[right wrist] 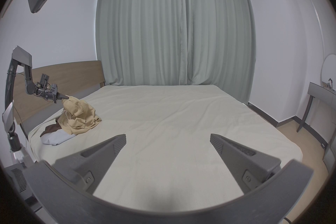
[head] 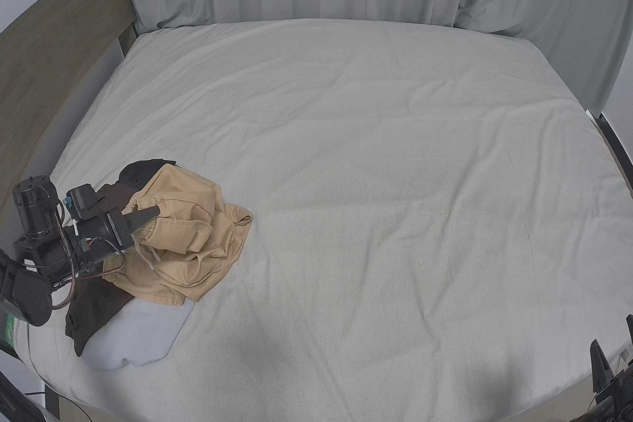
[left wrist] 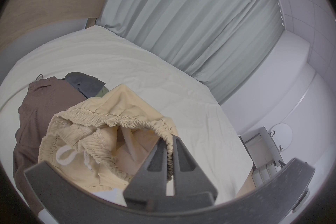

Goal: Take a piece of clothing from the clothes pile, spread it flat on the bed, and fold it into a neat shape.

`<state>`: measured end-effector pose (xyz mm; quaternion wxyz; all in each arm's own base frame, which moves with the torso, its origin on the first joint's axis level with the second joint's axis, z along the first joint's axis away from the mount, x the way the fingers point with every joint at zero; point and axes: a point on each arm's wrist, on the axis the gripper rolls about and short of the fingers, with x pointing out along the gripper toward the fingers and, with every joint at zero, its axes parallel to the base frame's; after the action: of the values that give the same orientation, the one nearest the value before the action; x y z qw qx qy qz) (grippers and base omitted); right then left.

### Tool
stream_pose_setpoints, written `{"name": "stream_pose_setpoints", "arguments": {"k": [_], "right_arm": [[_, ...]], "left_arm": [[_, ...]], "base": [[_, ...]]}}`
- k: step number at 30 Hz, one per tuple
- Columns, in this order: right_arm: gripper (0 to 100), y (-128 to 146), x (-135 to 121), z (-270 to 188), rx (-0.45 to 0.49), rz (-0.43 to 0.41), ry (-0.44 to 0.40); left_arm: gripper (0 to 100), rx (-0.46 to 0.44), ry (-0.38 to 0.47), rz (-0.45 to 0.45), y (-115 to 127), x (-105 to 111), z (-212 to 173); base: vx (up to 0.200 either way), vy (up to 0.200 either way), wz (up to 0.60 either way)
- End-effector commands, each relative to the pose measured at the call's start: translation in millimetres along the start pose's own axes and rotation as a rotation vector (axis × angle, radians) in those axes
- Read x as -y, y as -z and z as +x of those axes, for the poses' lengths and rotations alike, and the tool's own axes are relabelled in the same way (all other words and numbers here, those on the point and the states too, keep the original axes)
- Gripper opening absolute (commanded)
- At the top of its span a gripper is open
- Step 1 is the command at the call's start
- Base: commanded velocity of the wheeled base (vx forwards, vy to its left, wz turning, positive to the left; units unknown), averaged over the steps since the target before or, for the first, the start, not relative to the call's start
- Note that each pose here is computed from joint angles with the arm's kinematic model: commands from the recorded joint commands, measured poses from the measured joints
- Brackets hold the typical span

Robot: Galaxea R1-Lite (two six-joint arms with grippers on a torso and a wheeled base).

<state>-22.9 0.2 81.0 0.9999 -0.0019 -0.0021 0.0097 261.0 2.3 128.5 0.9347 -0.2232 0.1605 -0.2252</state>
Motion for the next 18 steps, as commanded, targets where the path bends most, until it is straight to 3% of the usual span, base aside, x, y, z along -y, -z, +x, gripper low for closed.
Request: {"name": "stream_pose_setpoints", "arguments": {"k": [1, 11, 18], "right_arm": [[100, 5, 0, 0, -0.001, 0.001, -0.001], [100, 5, 0, 0, -0.001, 0.001, -0.001], [100, 5, 0, 0, -0.001, 0.001, -0.001]], "left_arm": [[0, 0.023, 0.036, 0.025, -2, 16, -10], [0, 0.013, 0.083, -0.024, 5, 40, -21], [0, 0.043, 0.071, -0.16, 7, 54, -21]], "base": [[0.0, 0.0, 0.0], [0.0, 0.0, 0.0], [0.0, 0.0, 0.0]]}}
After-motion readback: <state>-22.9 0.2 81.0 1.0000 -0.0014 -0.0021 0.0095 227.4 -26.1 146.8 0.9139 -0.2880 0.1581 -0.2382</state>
